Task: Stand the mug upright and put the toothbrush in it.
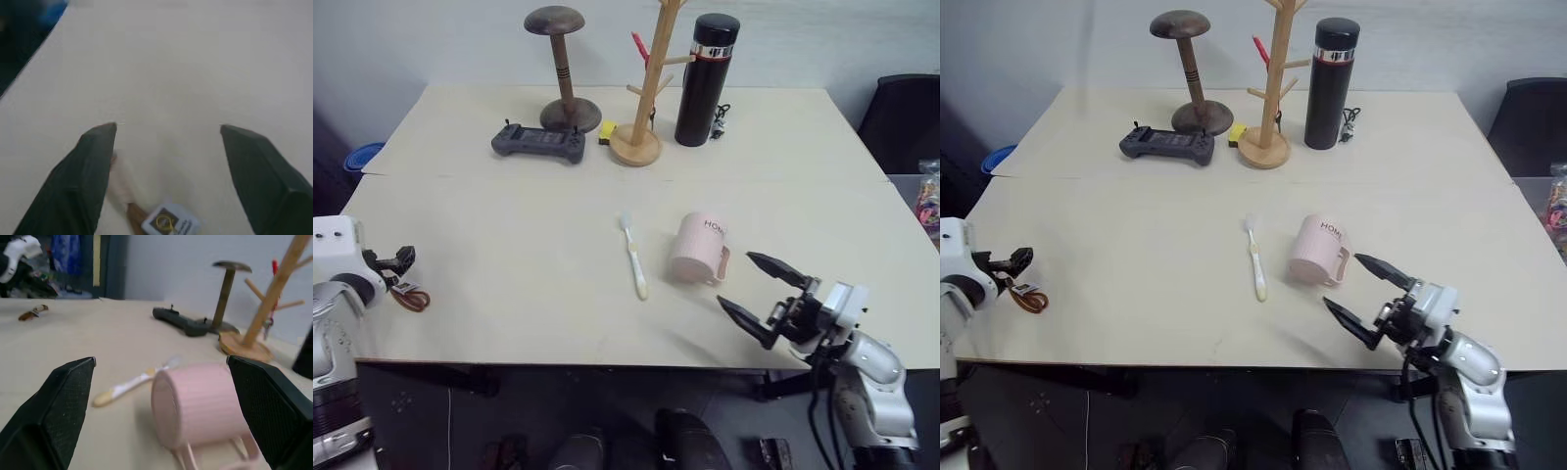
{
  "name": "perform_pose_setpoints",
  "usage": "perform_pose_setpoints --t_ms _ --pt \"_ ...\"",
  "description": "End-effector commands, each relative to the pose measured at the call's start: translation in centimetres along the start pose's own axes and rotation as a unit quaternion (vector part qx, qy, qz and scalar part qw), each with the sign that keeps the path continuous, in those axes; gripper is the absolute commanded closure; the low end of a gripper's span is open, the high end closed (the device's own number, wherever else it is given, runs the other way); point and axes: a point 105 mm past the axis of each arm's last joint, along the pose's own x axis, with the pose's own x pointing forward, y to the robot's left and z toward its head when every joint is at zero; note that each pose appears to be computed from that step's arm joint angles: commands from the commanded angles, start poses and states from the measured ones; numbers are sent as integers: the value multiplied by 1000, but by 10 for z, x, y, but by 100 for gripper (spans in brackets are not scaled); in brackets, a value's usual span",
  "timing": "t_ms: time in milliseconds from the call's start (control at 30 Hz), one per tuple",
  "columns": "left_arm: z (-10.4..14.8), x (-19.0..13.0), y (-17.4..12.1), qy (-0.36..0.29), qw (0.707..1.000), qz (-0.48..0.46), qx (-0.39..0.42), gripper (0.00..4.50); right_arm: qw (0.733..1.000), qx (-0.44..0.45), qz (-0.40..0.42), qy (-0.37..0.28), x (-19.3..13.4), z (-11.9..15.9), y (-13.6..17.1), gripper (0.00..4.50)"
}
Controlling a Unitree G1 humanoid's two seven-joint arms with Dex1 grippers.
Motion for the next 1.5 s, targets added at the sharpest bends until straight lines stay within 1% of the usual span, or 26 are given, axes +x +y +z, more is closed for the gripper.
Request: perform_pose_setpoints --t_ms 33,67,100,133,167,200,233,267,300,333,400,500,533,567,600,700,733,900,967,1033,1133,1267,1367,1400,1433,1500 --pt "36 -24 -49 -119 967 -202 100 105 999 -7 -37 35 -23 13 -19 0" --pt "29 -32 -67 -112 950 -266 120 87 997 -1 -47 59 -32 11 -23 0" --pt "22 -36 -78 -104 938 -301 139 68 995 5 -57 76 -39 9 -26 0" --pt "15 -39 -93 -110 922 -339 154 50 993 12 -67 99 -49 5 -29 0" --pt "12 -41 -102 -116 912 -359 162 26 991 17 -74 113 -54 3 -31 0" --pt "13 -43 -115 -140 899 -382 164 3 987 23 -84 136 -61 0 -33 0" --pt "13 -49 -131 -164 879 -419 161 3 983 38 -96 153 -64 -2 -35 0" --pt "14 -53 -141 -179 865 -441 158 3 980 48 -104 163 -65 -3 -37 0" --pt "16 -62 -154 -186 844 -490 113 3 974 77 -119 175 -63 -4 -39 0" --pt "19 -67 -162 -189 831 -517 80 3 965 112 -134 194 -60 -6 -41 0" --pt "19 -72 -174 -186 811 -549 77 3 940 180 -163 241 -41 -8 -49 0" --pt "19 -76 -183 -186 796 -570 86 3 908 284 -163 260 -5 2 -48 0" --pt "19 -77 -185 -187 791 -577 86 3 900 303 -157 272 3 3 -46 0" --pt "19 -78 -186 -187 787 -581 87 3 894 313 -156 282 8 4 -45 0" --pt "20 -79 -187 -188 784 -584 90 3 881 324 -161 306 13 -1 -46 0" --pt "20 -79 -188 -191 780 -587 99 3 849 336 -200 355 26 -15 -58 0" --pt "20 -79 -189 -192 779 -588 102 3 842 333 -214 367 29 -19 -62 0" --pt "20 -80 -189 -200 781 -582 109 3 821 304 -261 406 39 -36 -80 0" --pt "16 -82 -188 -199 786 -575 109 3 817 292 -259 424 44 -45 -79 0" --pt "13 -86 -187 -197 791 -568 109 3 817 296 -234 436 54 -51 -72 0" --pt "13 -88 -185 -198 799 -558 108 0 816 315 -192 444 68 -53 -58 56" --pt "10 -90 -181 -196 807 -547 108 0 816 322 -152 455 83 -55 -45 191" --pt "9 -88 -180 -197 810 -541 109 0 813 336 -139 455 88 -55 -41 272" --pt "9 -87 -180 -197 811 -540 109 0 812 338 -134 457 88 -55 -40 312" --pt "9 -86 -180 -198 812 -538 109 0 812 338 -130 459 89 -55 -39 331" --pt "9 -85 -180 -199 813 -537 109 0 813 335 -127 459 88 -54 -39 390"
